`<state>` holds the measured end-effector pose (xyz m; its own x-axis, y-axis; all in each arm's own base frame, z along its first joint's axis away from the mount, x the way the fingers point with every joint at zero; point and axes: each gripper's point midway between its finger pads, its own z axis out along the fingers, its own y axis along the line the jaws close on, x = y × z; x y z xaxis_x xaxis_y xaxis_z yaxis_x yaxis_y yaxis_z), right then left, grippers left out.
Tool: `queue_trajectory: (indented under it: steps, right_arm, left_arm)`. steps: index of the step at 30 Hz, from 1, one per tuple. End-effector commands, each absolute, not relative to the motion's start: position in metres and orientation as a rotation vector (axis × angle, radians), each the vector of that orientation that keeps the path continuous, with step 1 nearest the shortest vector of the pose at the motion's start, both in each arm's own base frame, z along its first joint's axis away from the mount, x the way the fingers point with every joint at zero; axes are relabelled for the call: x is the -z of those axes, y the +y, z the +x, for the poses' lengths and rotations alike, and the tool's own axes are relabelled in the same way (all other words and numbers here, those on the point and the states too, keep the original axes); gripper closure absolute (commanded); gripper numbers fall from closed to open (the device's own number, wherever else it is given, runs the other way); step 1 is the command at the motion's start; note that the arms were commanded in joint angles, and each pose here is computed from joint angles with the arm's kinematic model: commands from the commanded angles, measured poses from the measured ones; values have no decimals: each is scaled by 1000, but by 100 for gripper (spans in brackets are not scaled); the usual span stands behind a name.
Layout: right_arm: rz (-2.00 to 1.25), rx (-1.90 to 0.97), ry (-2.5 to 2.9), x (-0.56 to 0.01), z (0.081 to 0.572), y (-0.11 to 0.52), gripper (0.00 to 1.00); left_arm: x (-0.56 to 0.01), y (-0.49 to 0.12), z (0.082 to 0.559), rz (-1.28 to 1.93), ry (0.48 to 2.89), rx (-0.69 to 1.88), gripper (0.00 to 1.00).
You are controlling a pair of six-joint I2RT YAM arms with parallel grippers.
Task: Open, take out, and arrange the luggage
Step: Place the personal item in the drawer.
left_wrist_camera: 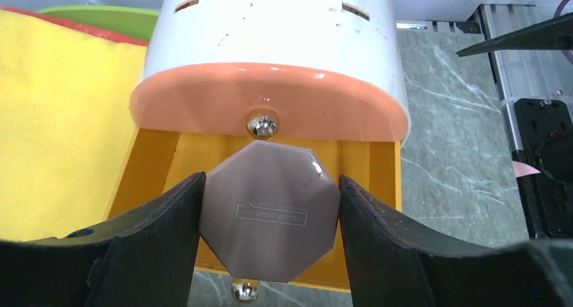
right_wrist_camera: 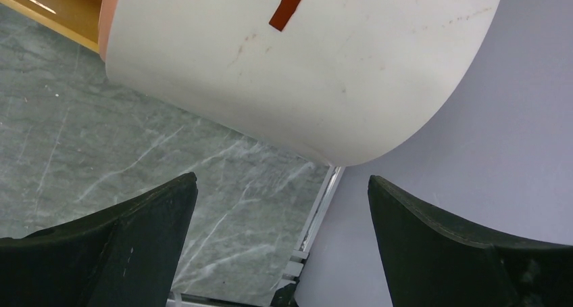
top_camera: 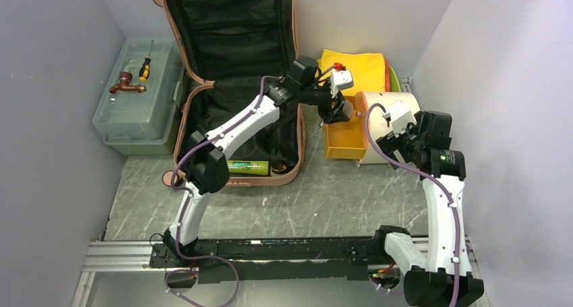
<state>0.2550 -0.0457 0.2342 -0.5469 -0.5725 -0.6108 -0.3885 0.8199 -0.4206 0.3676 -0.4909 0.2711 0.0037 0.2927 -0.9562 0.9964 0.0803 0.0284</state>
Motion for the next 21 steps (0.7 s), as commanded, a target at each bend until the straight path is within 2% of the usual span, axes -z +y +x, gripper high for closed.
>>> queue_trajectory:
  steps: [1,13,14,19,21]
  right_arm:
    - [-688,343,2217,-239,249,-51,0]
    - [-711,346,2209,-239,251,-51,0]
    - [-711,344,2208,-238,251,-50,0]
    - [-716,342,2207,-236,250,-50,0]
    - [-716,343,2205,-235,250,-50,0]
  left_arm:
    - [-278,-504,354,1360,1397,1040,100]
    - [-227,-514,320,1457,1485,1043,100]
    - [-225,-515,320,1462,1488,1033,96]
    - [-221,-513,324,1465,1499,979,66]
    - [-219,-511,328,1463,1506,951,46]
